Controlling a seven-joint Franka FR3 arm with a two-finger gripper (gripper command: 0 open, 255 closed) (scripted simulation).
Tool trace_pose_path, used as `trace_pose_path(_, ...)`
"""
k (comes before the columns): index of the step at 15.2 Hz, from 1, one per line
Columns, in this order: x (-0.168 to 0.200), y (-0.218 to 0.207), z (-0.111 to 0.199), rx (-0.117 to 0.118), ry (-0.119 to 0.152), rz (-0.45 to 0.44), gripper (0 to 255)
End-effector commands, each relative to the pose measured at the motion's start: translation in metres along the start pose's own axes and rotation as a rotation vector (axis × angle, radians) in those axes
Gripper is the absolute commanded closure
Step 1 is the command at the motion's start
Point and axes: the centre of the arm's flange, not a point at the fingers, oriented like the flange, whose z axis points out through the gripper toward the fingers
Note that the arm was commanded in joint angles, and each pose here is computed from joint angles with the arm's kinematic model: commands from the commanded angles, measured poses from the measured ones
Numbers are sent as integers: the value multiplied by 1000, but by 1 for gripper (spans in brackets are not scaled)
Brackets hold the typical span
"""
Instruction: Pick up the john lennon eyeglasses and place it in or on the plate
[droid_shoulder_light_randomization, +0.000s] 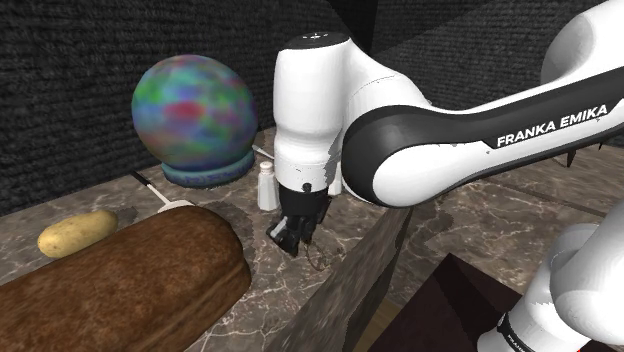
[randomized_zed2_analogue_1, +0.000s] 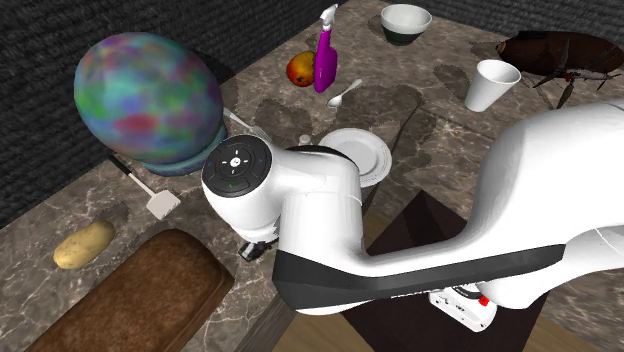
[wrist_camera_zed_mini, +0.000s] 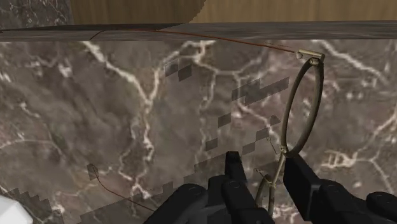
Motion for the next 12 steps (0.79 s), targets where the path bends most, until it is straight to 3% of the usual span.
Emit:
trace_pose_path(1, 0, 0, 0, 0, 0, 0, 255)
trace_pose_path(8, 0, 0, 0, 0, 0, 0, 255)
trace_pose_path(12, 2, 2, -21, 0, 0, 0, 255)
